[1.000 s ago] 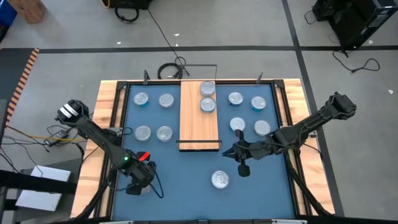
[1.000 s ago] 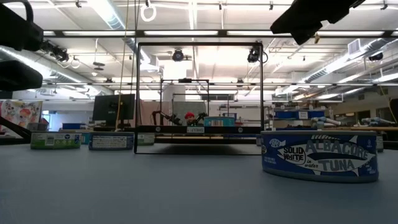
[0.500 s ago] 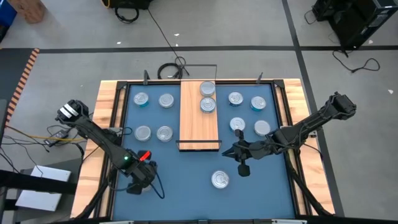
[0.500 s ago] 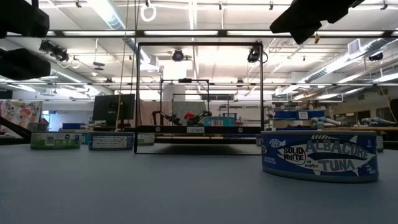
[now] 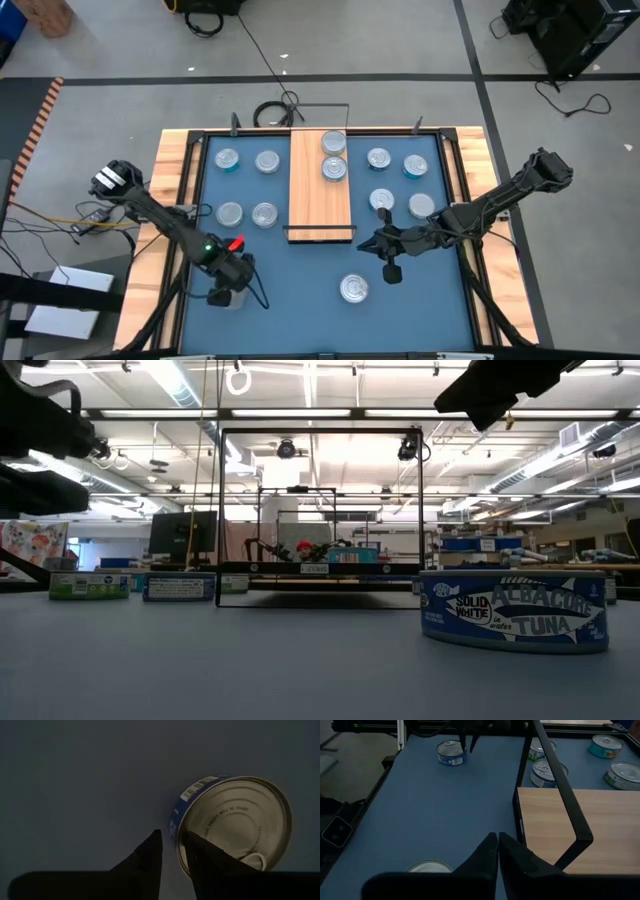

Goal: Stack canned seafood by type on shelf
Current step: Put the blue tuna can on the shelf

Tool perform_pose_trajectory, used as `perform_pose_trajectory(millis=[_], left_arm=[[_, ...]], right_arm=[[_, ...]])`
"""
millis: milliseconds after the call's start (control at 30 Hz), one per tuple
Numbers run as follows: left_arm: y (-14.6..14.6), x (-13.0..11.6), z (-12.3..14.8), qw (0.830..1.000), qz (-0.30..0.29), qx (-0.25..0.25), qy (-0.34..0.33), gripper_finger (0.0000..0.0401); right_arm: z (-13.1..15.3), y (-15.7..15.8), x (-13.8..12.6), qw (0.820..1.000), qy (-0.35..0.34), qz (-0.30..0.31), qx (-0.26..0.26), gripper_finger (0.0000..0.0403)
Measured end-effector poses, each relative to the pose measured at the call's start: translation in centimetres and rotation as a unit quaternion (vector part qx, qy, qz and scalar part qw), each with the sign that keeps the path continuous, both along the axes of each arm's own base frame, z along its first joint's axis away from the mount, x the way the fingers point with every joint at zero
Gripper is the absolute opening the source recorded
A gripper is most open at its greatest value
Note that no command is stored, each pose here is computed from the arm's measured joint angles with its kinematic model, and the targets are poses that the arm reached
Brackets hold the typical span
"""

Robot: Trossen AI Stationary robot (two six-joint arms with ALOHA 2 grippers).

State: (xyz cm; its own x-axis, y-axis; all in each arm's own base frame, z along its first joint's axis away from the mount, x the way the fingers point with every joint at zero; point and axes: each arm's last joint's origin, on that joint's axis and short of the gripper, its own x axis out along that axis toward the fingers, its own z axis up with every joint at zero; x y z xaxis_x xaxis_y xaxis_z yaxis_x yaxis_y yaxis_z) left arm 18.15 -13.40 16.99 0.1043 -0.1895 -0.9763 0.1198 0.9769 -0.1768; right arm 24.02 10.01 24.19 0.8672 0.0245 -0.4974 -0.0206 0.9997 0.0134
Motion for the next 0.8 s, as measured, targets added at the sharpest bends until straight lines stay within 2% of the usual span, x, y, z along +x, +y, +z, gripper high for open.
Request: perform_pose_trajectory(millis=[333,467,800], left_arm=[[-0.1,0.5,-0.3,0.998,-0.029,-0.042,-0.021,0.0006],[-0.3,0.8,0.2,0.998,-0.033,-0.038,-0.025,0.0003],[-0.7,3.0,3.4,0.994,-0.042,-0.051,-0.087,0.0001]], right_arm=[[0.0,0.0,0.0,1.000,0.001,0.001,-0.001,0.0019],[0.0,0.0,0.0,1.000,0.002,0.001,-0.001,0.0019],[0.0,0.0,0.0,1.000,0.003,0.001,-0.001,0.0019]])
